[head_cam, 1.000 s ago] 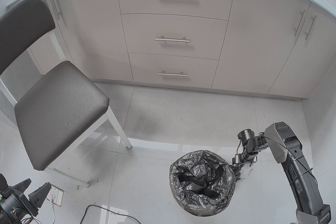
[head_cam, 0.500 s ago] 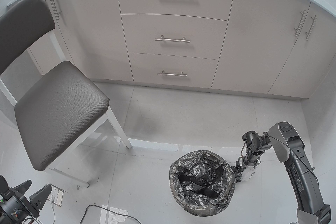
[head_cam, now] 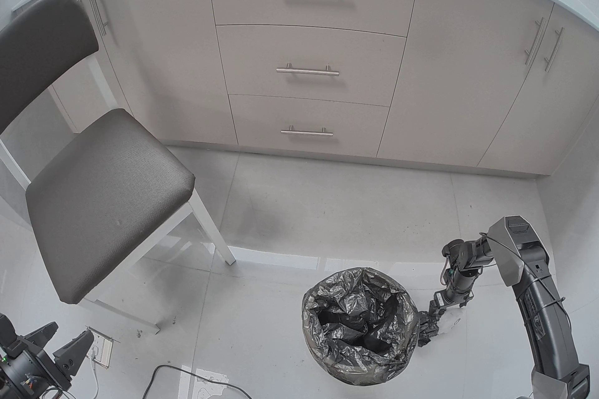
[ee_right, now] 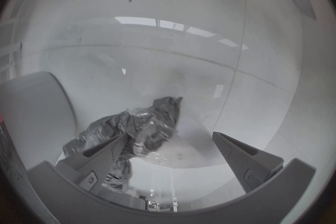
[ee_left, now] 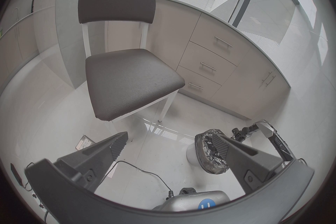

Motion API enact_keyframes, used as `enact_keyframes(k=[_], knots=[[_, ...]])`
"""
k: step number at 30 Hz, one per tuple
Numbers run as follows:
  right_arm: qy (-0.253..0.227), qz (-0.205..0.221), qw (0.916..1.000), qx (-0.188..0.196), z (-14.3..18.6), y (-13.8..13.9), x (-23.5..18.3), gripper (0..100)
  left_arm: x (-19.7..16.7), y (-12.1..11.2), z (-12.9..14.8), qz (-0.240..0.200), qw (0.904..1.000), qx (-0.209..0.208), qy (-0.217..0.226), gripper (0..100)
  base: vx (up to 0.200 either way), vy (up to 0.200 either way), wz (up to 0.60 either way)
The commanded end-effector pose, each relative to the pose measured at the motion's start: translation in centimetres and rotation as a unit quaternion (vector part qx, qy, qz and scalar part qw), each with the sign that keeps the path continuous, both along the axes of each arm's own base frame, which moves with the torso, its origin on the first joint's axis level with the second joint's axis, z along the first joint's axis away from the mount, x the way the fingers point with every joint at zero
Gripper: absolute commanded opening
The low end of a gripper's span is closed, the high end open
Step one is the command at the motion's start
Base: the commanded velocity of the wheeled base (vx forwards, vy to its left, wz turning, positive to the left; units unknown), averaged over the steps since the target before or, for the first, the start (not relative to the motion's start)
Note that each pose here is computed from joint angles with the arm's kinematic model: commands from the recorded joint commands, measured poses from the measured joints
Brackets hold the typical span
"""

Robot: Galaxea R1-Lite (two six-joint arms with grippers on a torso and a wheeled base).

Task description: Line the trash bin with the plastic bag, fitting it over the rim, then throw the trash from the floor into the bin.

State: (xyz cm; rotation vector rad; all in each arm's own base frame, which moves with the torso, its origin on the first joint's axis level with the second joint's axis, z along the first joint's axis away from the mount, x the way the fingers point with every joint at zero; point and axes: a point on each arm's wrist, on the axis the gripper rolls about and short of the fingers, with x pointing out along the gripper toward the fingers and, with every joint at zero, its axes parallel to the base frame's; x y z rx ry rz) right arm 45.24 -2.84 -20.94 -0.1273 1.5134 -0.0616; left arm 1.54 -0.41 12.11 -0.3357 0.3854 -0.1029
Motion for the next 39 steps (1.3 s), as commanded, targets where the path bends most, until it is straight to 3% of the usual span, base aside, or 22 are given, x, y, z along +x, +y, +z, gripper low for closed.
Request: enact_keyframes(k=[1,9,12,17,23,30,39], knots=[[-0.026,-0.004,0.9996,-0.008,0.7,0.1,0.7,100,0.0,0.0,-0.1,-0.001,1.0,0.0,0.002,100,0.0,0.0,0.0],[-0.04,-0.073,0.9908,-0.107,1.0,0.1,0.8,100,0.0,0.0,-0.2,-0.003,1.0,-0.001,0.003,100,0.0,0.0,0.0],[-0.023,-0.082,0.9889,-0.122,0.8,-0.6,0.3,100,-0.1,0.0,-0.2,-0.003,1.0,-0.001,0.002,100,0.0,0.0,0.0],[-0.007,-0.076,0.9927,-0.094,0.7,-2.2,0.0,100,-0.1,0.0,-0.2,-0.004,1.0,0.0,0.002,100,0.0,0.0,0.0],[0.025,-0.068,0.9942,-0.079,2.1,-2.1,-0.3,100,0.0,0.0,-0.3,-0.004,1.0,-0.001,0.005,100,0.0,0.0,0.0],[0.109,-0.15,0.9787,-0.088,1.2,0.0,-2.6,100,-0.1,0.0,-0.3,-0.003,1.0,-0.001,0.004,100,0.0,0.0,0.0],[0.11,-0.196,0.9702,-0.09,0.2,0.5,-3.1,100,-0.1,0.0,-0.3,-0.004,1.0,0.0,0.003,100,0.0,0.0,0.0]])
